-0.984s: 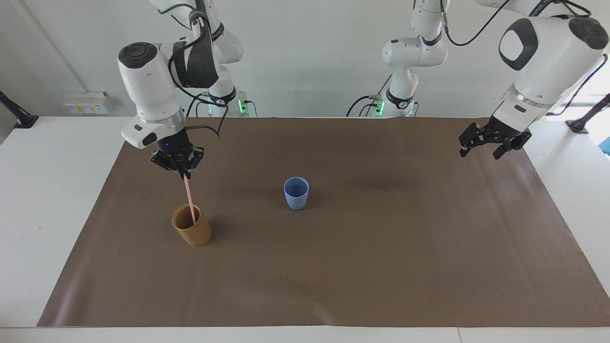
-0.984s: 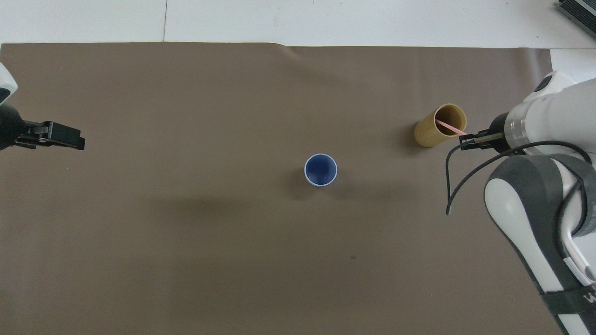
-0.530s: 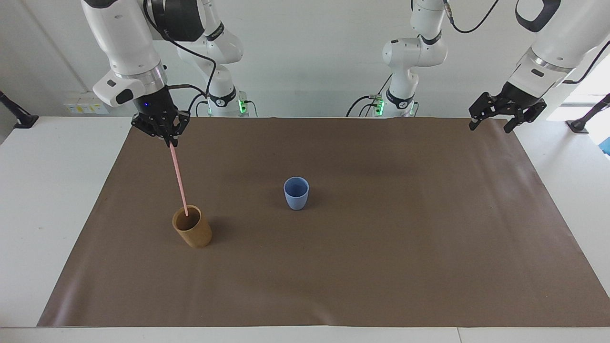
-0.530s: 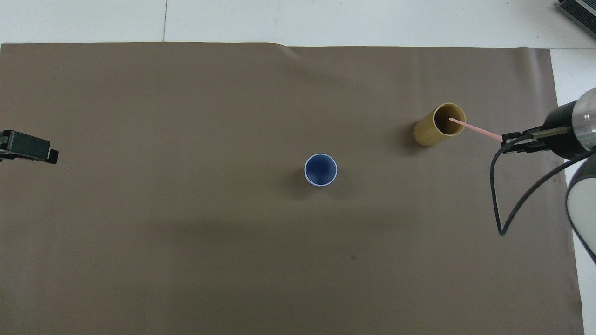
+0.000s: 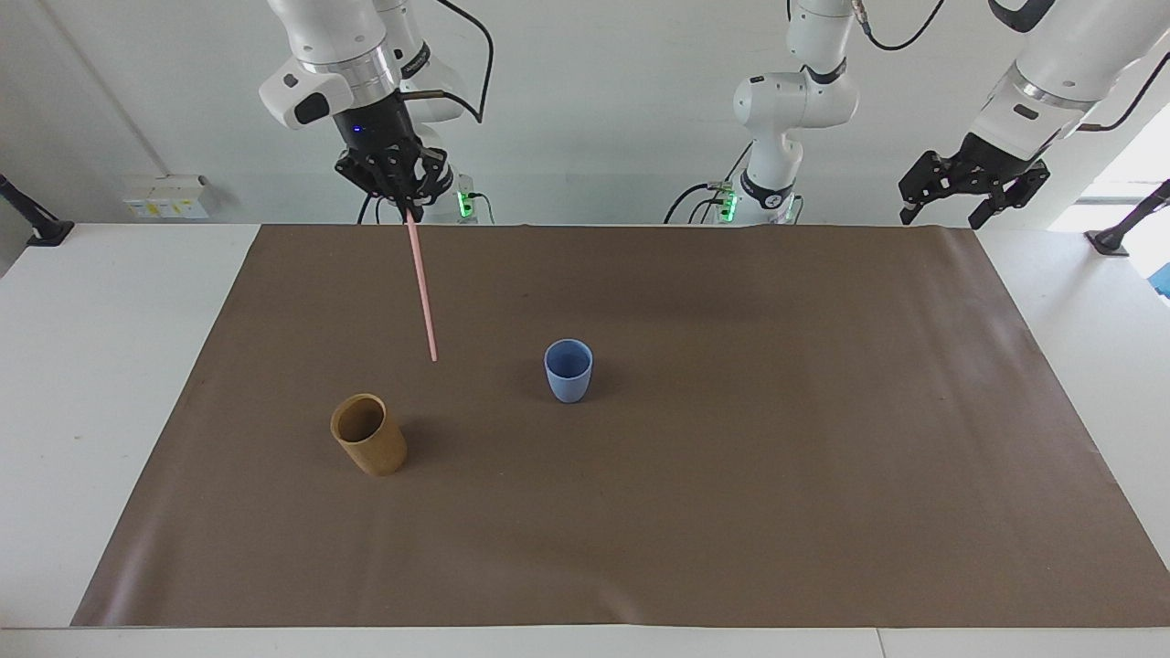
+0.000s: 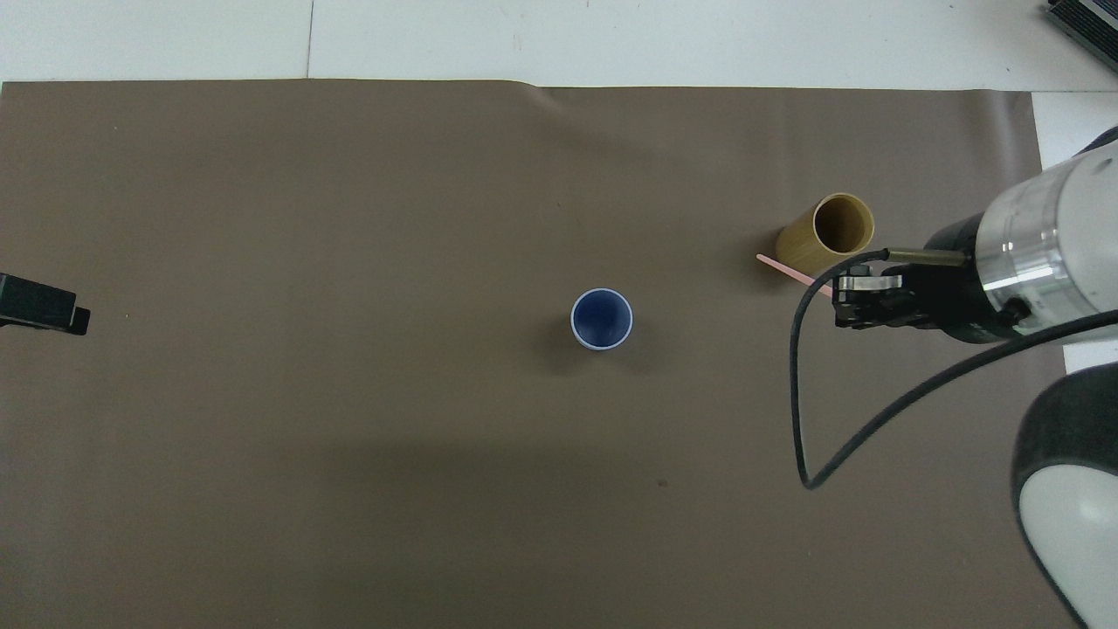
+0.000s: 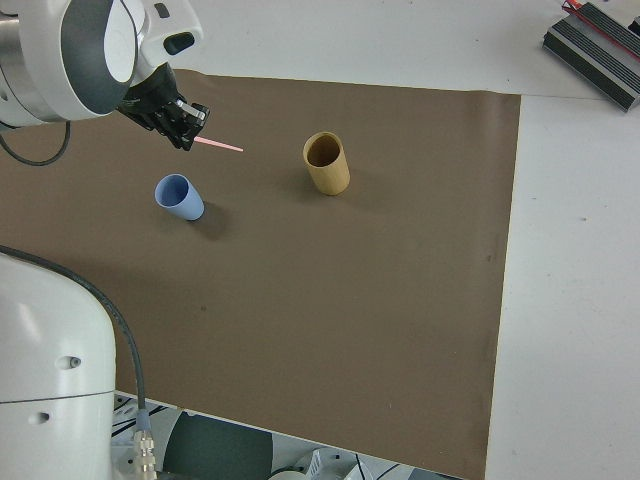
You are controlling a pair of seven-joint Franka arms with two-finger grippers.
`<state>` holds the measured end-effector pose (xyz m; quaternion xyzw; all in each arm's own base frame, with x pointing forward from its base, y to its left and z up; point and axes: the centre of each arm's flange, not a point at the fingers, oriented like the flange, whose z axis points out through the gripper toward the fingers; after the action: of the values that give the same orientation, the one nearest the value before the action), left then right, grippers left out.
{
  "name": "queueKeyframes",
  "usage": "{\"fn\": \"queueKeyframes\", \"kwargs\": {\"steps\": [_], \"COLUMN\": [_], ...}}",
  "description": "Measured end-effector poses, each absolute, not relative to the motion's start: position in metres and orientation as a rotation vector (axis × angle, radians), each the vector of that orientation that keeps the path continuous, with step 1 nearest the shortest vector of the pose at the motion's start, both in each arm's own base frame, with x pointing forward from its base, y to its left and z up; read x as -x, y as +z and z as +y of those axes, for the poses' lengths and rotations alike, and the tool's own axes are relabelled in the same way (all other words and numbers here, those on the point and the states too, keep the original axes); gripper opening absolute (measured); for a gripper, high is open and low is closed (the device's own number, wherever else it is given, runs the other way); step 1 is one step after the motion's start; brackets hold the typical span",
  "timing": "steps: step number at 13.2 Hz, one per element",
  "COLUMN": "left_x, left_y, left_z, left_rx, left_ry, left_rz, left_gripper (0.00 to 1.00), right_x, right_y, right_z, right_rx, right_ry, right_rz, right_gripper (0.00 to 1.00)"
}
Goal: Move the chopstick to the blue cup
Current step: 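Pull the pink chopstick from the tube and carry it toward the blue cup, then lower the chopstick into the blue cup and open the right gripper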
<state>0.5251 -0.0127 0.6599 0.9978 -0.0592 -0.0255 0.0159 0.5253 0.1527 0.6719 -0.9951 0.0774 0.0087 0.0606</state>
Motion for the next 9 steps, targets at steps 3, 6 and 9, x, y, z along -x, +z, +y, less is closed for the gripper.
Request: {"fn": "queueKeyframes", "kwargs": {"steps": [3, 6, 9], "left_x": [-0.524, -0.524, -0.524], "left_y": [0.657, 0.657, 0.657], "left_z": [-0.012, -0.010, -0.010], "left_rx": [-3.103, -3.104, -3.104], "left_ry": [-0.100, -0.101, -0.102], "left_rz": [-0.181, -0.177, -0.176], "left_gripper": [1.00, 1.00, 1.00], "right_x": [-0.520, -0.520, -0.532], "right_y": [0.661, 0.637, 0.613], "right_z": [0.209, 0.253, 0.274], "right_rx": [2.946, 2.923, 2.857], "right_ry": [0.088, 0.164, 0.231], "right_rz": [0.381, 0.466, 0.536], "right_gripper": [0.09, 0.09, 0.09]}}
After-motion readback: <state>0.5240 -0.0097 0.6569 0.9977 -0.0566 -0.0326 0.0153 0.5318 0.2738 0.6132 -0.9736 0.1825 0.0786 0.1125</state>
